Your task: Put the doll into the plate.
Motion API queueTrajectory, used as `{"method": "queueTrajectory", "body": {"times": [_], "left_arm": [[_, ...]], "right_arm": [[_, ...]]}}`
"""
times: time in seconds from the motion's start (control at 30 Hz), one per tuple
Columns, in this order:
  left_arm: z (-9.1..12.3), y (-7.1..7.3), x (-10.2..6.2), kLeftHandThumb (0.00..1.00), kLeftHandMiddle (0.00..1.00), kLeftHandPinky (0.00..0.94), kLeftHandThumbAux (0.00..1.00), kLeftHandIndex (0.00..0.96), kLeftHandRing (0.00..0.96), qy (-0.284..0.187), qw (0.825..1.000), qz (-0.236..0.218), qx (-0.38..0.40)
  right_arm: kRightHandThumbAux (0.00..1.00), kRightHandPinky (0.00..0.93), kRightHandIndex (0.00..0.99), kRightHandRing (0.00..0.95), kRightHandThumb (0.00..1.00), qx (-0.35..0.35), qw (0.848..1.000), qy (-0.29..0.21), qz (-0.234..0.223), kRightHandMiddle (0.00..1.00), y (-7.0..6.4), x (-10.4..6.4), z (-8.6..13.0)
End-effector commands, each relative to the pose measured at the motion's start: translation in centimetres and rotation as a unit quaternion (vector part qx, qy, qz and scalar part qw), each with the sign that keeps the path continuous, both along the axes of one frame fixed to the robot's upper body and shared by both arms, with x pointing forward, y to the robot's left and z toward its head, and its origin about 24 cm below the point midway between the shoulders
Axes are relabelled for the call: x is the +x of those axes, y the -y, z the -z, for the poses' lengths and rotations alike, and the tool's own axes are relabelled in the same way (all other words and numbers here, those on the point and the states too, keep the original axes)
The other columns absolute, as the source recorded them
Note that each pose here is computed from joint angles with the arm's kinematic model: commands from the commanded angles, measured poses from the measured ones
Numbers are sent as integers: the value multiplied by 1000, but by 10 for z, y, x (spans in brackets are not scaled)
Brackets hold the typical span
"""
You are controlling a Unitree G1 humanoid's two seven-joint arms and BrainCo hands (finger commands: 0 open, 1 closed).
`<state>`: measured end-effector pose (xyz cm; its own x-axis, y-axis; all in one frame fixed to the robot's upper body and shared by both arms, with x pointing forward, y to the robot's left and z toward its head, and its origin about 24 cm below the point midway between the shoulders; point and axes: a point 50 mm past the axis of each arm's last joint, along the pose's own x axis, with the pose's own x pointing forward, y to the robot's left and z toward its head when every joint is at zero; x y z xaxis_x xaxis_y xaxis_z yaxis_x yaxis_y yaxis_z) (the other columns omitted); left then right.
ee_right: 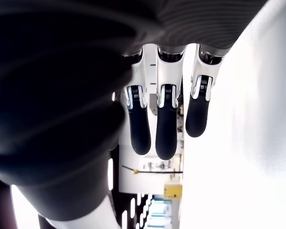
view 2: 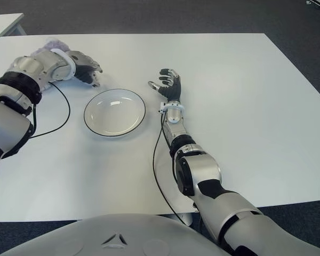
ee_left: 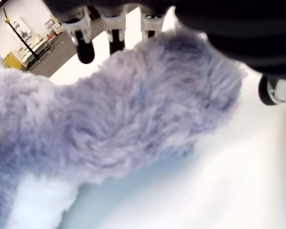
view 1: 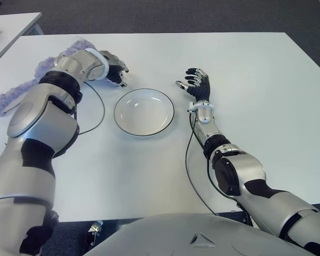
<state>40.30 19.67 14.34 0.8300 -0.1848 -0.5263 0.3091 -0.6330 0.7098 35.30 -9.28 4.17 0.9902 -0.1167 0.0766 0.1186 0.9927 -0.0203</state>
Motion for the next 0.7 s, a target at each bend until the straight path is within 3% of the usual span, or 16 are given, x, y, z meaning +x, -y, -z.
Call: {"method": "queueTrajectory", "body": {"times": [0.03, 0.43, 0.7], "left_arm": [[-3, -7, 0, 337, 0, 0, 203, 0, 0, -5, 999, -13, 33], [-2, -14, -1, 406, 0, 0, 204, 0, 0, 4, 999, -32, 34], [-2, -16, -1, 398, 0, 0, 198, 0, 0, 7, 998, -34, 46]], "right_arm": [[972, 345, 324, 365, 99, 18, 979, -203, 2, 342, -12, -71, 97], [967, 344, 328, 373, 98, 25, 979, -204, 3, 345, -12, -71, 97], [959, 339, 321, 370, 103, 23, 979, -204, 5, 344, -13, -71, 97]]}}
